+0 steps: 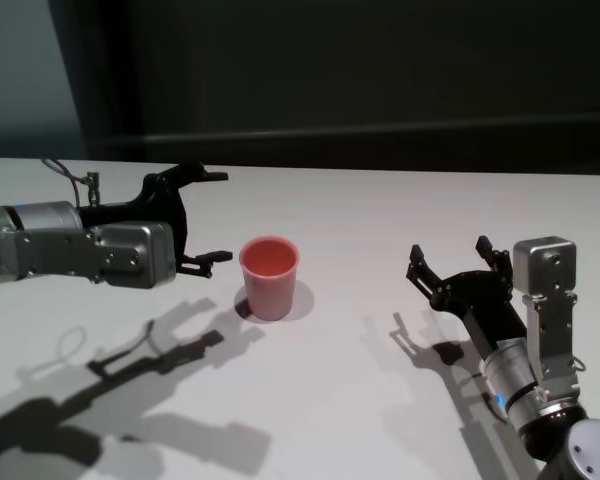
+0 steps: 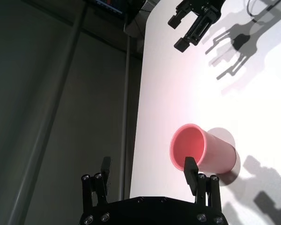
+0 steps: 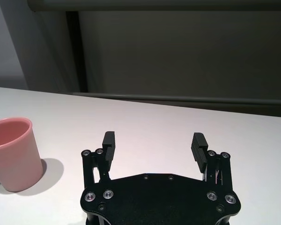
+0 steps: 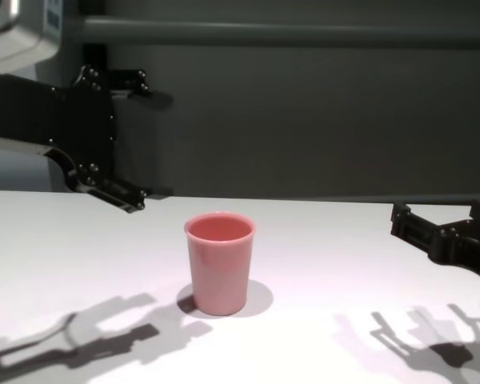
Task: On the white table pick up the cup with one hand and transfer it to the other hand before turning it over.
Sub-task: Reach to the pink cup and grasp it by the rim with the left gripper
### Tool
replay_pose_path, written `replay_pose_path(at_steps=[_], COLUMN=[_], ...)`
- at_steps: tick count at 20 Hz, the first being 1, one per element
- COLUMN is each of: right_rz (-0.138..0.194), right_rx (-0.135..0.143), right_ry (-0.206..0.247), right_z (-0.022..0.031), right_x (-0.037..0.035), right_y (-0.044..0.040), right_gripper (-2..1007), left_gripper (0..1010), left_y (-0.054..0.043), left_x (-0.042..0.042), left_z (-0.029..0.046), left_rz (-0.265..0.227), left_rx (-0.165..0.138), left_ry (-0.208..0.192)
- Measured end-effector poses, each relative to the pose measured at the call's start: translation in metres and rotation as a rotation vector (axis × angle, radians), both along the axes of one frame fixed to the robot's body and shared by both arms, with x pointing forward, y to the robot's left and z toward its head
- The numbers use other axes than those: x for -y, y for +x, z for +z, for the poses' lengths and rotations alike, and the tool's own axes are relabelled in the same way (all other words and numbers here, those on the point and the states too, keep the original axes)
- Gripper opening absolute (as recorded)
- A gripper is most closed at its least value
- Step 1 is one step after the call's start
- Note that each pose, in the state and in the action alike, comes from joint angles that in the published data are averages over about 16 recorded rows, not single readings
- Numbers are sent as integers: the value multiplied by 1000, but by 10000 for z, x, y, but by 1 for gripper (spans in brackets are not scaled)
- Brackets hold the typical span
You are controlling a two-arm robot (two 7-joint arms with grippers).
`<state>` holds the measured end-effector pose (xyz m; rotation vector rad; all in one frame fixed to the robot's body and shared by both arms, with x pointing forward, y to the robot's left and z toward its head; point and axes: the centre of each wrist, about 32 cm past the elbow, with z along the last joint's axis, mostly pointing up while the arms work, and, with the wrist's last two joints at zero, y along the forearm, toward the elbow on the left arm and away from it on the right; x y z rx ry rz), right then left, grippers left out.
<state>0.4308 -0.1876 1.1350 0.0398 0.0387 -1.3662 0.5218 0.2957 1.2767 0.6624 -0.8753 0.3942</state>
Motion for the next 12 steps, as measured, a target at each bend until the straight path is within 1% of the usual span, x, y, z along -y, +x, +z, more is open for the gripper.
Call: replay_pose_path(at_steps=[5,12], right_rz=[0,0], right_rx=[0,0], right_ry=[0,0], right_z=[0,0], right_x=[0,0], right_y=[0,0], right_gripper=[1000,1000], left_gripper=[1001,1001], left_y=[78,215], left_x=[74,174], left_z=[64,106], left_rz=[-75,-167], left_rx=[13,16], left_ry=[128,274])
